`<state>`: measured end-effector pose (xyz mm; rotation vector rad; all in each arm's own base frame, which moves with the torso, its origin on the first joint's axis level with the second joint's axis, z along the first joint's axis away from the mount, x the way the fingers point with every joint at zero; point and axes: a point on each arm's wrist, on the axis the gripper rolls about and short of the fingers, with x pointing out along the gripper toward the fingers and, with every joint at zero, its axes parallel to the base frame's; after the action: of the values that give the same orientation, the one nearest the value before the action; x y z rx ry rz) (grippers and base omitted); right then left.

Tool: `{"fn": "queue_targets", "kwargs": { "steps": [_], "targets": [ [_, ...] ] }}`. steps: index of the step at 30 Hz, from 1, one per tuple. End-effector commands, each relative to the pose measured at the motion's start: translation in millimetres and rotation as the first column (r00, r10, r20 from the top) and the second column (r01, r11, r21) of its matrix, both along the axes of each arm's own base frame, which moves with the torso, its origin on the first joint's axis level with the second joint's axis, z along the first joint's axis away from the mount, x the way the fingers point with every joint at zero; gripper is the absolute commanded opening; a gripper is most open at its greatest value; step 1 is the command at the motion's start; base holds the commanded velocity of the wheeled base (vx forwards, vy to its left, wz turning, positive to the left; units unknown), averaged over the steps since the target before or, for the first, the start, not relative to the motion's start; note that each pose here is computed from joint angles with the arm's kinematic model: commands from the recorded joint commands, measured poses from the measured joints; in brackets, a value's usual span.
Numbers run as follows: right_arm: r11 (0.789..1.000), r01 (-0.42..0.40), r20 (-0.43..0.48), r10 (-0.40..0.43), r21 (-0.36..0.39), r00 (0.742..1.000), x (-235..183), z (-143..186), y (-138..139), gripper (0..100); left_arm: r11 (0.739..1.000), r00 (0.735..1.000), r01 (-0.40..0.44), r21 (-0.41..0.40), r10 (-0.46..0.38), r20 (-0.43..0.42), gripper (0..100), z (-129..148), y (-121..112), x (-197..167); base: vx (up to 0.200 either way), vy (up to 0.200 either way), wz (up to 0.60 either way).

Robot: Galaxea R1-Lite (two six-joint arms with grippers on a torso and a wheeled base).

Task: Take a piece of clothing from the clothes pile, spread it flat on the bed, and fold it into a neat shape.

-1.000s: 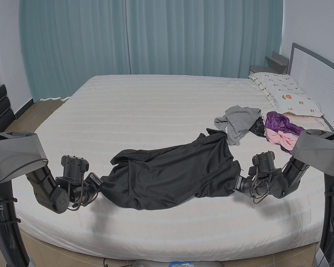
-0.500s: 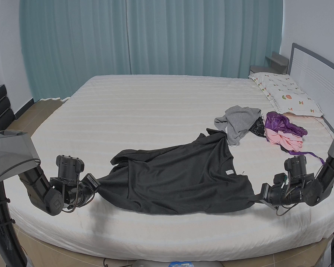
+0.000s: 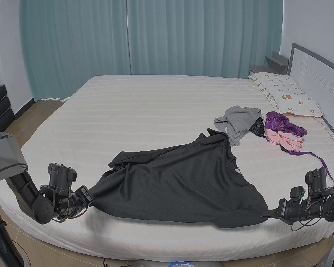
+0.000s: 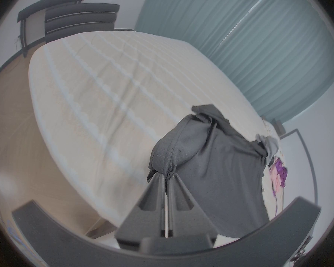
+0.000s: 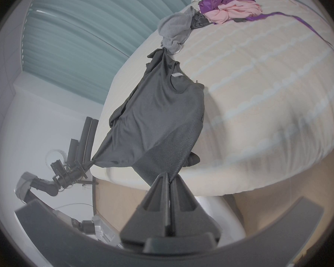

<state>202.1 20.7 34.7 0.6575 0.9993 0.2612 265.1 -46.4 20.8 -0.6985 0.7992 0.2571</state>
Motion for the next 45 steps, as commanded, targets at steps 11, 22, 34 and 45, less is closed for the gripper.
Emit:
{"fn": "queue_targets", "kwargs": {
  "steps": [11,22,34,45],
  "targets": [
    [0.999,0.029,-0.001,-0.029,-0.046,1.000,-32,0,-16,0,0.986,0.979,0.145,0.085,-0.130,-0.159,0,1,-7,-36,0.000,0.000,0.00],
    [0.995,-0.043,-0.062,0.037,-0.094,0.997,-51,-12,-16,0,0.969,0.956,0.215,0.118,-0.185,-0.228,0,-6,-9,-47,0.000,0.000,0.00],
    [0.988,-0.110,-0.171,0.091,-0.110,0.981,-33,-49,-16,0,0.956,0.931,0.282,0.077,-0.253,-0.263,100,-18,-21,-43,0.000,0.000,0.00],
    [0.989,-0.080,-0.011,0.080,-0.123,0.997,-12,-54,-17,100,0.967,0.951,0.247,0.060,-0.230,-0.206,100,-15,-23,-33,0.000,0.000,0.00]
  ]
}}
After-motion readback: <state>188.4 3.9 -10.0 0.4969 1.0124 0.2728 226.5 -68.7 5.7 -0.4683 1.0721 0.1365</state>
